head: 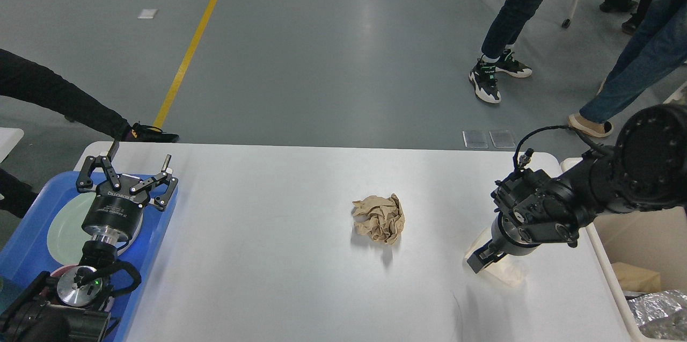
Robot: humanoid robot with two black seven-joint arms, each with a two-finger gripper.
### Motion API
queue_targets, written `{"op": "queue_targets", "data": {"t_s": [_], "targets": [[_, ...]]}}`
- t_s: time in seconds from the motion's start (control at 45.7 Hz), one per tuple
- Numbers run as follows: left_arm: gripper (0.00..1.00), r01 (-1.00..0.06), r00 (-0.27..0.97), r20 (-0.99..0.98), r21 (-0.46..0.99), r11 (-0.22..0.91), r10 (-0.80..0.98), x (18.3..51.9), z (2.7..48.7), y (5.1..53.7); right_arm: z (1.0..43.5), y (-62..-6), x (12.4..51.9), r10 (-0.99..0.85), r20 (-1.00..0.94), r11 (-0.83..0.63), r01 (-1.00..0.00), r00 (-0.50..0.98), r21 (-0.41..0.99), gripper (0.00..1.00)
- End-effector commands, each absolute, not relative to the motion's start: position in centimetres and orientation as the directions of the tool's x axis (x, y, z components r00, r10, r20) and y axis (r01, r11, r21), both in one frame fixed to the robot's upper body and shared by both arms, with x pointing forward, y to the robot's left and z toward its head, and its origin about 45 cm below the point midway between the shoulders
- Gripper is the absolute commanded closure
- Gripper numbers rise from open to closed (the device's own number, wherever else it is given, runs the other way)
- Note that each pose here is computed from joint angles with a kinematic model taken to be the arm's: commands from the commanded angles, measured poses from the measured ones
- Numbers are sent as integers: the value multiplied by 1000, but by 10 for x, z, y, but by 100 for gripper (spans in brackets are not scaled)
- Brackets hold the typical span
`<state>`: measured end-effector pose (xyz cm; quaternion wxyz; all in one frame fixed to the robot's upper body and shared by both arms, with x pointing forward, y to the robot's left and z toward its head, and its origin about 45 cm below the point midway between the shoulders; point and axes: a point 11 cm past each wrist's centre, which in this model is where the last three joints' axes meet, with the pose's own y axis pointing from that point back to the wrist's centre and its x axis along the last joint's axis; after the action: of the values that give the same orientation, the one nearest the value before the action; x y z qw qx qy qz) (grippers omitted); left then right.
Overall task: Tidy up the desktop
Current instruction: 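Lower the right gripper onto the white paper cup and grasp it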
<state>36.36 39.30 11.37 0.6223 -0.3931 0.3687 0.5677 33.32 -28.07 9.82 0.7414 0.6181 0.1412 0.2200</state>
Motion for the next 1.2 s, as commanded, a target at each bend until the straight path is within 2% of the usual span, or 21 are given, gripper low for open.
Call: {"op": "queue_targets", "data": {"t_s": [0.0,0.175,0.437,0.569,0.678,0.765,0.853,0.94,1.181], "targets": [[4,-996,85,-905,-71,48,417,364,114,393,77,-286,339,489,87,143,-178,868,974,5],[4,-996,85,-905,-72,47,417,364,114,393,70,-283,343,493,136,119,-222,859,968,6],[4,-996,83,-905,-70,46,417,364,114,393,62,-273,336,479,143,86,-209,866,974,7],[4,-996,83,-905,-70,48,417,364,113,393,58,-271,332,471,142,77,-201,871,976,15],[4,-996,83,-905,-70,46,417,364,114,393,58,-270,332,463,147,71,-201,874,977,38],[4,-996,83,-905,-70,46,417,364,114,393,59,-268,332,460,145,68,-198,876,978,64],[4,-996,83,-905,-70,48,417,364,113,393,62,-269,333,450,150,67,-201,880,977,76],[4,-996,83,-905,-70,48,417,364,113,393,64,-271,331,427,142,68,-188,893,980,98],[4,-996,85,-905,-72,47,417,364,114,393,97,-279,332,271,145,43,-162,952,986,100]]}}
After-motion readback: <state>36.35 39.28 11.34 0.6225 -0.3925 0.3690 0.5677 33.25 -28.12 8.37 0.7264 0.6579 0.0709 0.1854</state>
